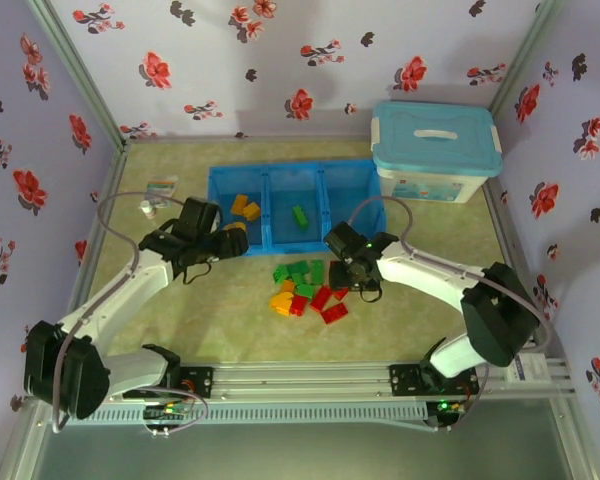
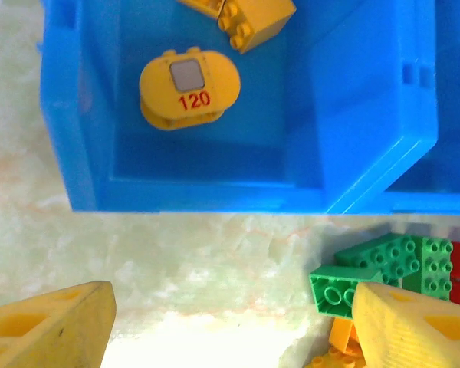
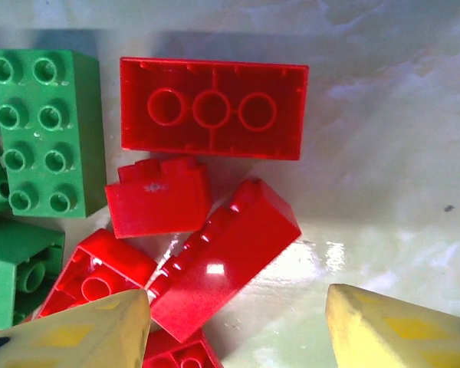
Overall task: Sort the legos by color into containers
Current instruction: Pick up the lego from the center of the table.
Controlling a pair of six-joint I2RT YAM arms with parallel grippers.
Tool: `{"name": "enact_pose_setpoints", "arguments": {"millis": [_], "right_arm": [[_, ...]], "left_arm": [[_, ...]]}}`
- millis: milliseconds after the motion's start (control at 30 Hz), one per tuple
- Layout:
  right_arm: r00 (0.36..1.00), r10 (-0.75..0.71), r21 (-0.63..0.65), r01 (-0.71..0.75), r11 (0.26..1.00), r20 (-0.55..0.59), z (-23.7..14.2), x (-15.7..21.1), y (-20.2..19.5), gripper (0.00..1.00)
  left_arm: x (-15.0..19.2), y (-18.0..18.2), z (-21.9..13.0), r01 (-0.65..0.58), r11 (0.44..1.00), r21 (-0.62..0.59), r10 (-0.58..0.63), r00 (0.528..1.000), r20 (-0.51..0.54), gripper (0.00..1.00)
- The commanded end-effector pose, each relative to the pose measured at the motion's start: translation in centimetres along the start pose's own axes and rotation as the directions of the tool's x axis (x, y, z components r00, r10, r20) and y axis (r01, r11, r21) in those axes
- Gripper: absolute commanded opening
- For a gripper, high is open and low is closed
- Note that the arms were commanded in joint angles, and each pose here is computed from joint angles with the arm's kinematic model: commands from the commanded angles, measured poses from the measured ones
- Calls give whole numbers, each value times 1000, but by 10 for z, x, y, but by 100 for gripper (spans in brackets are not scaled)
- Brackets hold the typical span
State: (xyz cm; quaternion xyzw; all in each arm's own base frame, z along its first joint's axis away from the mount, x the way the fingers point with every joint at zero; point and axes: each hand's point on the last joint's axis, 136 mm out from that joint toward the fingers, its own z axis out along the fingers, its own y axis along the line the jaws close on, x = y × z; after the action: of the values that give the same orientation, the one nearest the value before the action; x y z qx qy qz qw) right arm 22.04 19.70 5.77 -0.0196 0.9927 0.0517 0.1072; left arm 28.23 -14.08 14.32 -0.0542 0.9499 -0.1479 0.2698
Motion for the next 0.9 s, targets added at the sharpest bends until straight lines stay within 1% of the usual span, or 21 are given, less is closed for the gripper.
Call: {"name": "enact_pose_setpoints", "arguments": {"millis": [0,133,267,400,600,700,800,867], "right_arm": [[999,38,8,-38,999,-8,8,-3,2,61],[998,53,48,-52,998,-25,18,-1,-3,60],[997,63,75,-60,995,-42,27,5,-8,55],[997,67,78,-64,995,-47,31,7,-10,47],[997,63,88,-58,994,-49,31,8,-12,30],[997,58,96,-54,994,-42,24,7,-14,23],[999,46,93,-44,995,-16,12,3,-16,17],[999,36,99,-36,994,6,2,-1,-18,17]], "left_arm": [[2,2,-8,19,1000,9,-19,999,30,81],[8,8,-9,31,1000,1,-31,999,33,81],[15,12,-5,40,999,-9,-39,999,20,81],[17,14,-2,42,999,-11,-42,999,18,81],[16,15,-1,47,999,-15,-47,999,26,80],[16,15,-1,49,999,-17,-48,998,29,80],[15,16,-2,45,999,-23,-44,998,33,80],[14,16,-2,42,999,-23,-41,999,34,80]]}}
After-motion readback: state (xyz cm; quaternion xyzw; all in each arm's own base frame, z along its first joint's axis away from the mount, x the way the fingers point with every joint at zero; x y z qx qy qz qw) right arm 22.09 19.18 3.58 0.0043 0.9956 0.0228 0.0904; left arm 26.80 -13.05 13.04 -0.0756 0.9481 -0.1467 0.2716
